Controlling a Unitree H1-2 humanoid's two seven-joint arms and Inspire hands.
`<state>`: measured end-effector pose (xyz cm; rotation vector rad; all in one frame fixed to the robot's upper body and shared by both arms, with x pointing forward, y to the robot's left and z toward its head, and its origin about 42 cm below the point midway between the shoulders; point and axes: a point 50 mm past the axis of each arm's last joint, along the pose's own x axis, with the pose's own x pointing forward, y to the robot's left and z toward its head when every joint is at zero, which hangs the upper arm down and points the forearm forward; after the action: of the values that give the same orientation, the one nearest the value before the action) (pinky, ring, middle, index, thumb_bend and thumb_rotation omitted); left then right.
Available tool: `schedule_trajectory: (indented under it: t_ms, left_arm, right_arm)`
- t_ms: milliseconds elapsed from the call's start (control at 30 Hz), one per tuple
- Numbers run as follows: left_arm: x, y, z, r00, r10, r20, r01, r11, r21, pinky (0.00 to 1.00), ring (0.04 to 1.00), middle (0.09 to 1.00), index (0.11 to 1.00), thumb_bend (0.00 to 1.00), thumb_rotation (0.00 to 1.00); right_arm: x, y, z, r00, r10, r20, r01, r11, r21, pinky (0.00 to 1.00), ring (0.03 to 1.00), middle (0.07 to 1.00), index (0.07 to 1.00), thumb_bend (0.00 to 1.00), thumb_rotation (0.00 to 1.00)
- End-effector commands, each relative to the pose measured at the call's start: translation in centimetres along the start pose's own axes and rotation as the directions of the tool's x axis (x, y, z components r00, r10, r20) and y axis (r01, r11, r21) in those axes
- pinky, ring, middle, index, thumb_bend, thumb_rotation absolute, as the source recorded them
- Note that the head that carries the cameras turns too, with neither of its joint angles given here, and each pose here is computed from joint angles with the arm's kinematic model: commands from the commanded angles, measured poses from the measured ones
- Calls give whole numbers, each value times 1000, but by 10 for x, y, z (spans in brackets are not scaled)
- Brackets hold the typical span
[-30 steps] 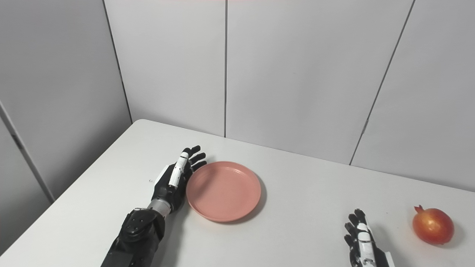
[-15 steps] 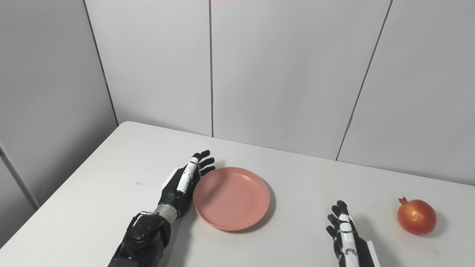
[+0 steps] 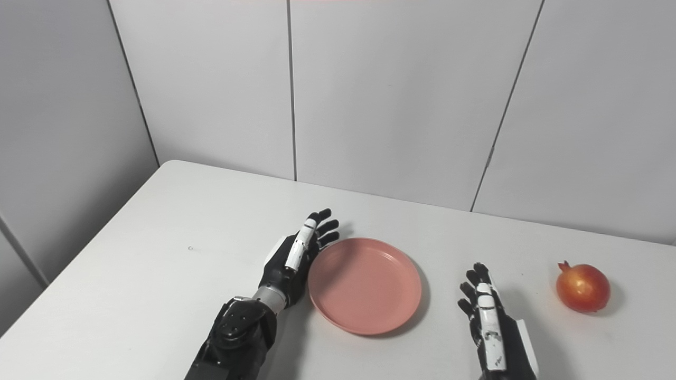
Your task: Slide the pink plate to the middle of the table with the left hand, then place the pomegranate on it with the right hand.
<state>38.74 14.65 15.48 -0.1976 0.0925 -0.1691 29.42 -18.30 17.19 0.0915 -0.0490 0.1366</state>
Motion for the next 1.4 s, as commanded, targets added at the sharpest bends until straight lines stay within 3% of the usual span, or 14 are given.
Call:
schedule_trajectory:
  t_ms: [0,767,900,1033,1367]
  left_arm:
    - [0,-18,3,1000,-28,4,28,999,-26,898,905,914,907,423,1000]
    - [-27,-24,0,999,-2,48,4,999,-36,895,905,923,918,434,1000]
    - [-29,-18,1,998,4,64,-2,1000,-20,902,908,926,920,434,1000]
    - [-32,-12,2,995,3,95,-5,1000,19,907,906,926,916,444,1000]
    - [-38,3,-2,993,18,116,-23,999,40,901,902,920,909,442,1000]
  right_arm:
    - [6,5,19,998,18,65,-18,1000,5,947,948,956,957,268,1000]
    - [7,5,21,997,-14,73,14,1000,1,943,950,958,958,284,1000]
    - [14,1,33,984,-67,168,81,994,-79,922,923,931,934,260,1000]
    - [17,-2,47,967,-68,245,115,977,-182,858,883,894,895,285,1000]
    - [15,-11,73,928,-115,354,208,950,-235,828,859,868,869,295,1000]
